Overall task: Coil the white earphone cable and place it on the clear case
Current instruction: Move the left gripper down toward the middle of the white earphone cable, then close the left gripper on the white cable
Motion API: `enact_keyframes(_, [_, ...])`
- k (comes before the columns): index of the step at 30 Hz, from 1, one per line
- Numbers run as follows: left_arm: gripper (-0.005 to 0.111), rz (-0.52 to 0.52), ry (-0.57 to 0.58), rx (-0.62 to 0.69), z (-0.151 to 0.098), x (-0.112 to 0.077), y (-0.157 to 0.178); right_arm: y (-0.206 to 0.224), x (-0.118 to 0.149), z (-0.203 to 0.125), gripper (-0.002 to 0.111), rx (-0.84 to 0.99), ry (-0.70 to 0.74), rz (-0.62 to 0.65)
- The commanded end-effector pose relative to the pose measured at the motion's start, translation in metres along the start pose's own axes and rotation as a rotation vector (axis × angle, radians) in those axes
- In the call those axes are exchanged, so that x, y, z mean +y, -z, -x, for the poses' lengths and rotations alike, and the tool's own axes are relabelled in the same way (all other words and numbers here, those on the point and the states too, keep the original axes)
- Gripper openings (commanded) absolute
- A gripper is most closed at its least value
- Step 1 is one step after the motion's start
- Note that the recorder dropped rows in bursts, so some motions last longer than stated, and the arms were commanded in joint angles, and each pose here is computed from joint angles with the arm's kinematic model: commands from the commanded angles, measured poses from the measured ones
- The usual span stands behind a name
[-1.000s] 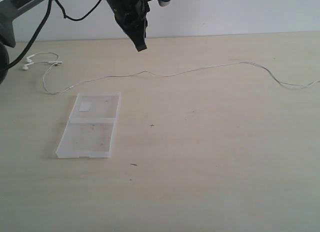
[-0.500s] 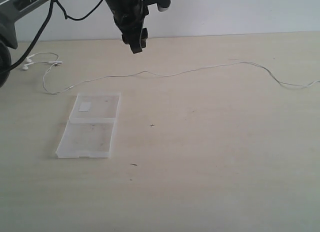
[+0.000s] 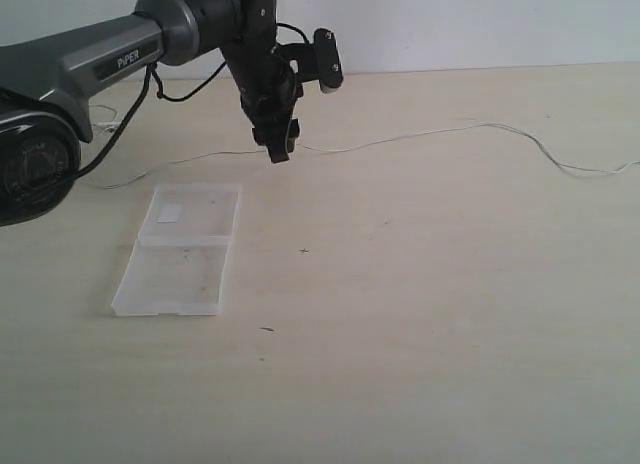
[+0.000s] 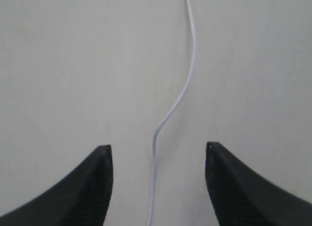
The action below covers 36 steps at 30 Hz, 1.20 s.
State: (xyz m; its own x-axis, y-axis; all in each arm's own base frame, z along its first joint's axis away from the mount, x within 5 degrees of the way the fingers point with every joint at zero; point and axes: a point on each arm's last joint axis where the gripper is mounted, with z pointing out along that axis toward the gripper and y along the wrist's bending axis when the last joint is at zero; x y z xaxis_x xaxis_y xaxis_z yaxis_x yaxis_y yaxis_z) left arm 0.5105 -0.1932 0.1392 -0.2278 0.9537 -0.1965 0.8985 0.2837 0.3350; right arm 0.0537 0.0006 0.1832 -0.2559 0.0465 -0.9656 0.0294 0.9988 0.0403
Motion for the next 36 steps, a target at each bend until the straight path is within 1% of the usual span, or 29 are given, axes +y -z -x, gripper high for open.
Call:
enact_keyframes(1, [0.056,-0.009,0.007,-0.006,0.001,-0.003,-0.006,0.0,0.0,0.0,0.0,-0.015,0.009,-0.006])
enact_keyframes(15, [0.056,0.058,0.004,-0.055,0.004,0.0,-0.023,0.0,0.0,0.0,0.0,-0.015,0.009,-0.006])
enact_keyframes(24, [0.056,0.054,-0.005,-0.046,0.002,-0.002,-0.029,0.0,0.0,0.0,0.0,-0.015,0.009,-0.006])
enact_keyframes(28, [0.056,0.063,-0.034,-0.041,0.001,-0.003,-0.034,0.0,0.0,0.0,0.0,-0.015,0.009,-0.006])
enact_keyframes(36, [0.056,0.079,-0.044,-0.038,0.001,-0.002,-0.038,0.0,0.0,0.0,0.0,-0.015,0.009,-0.006])
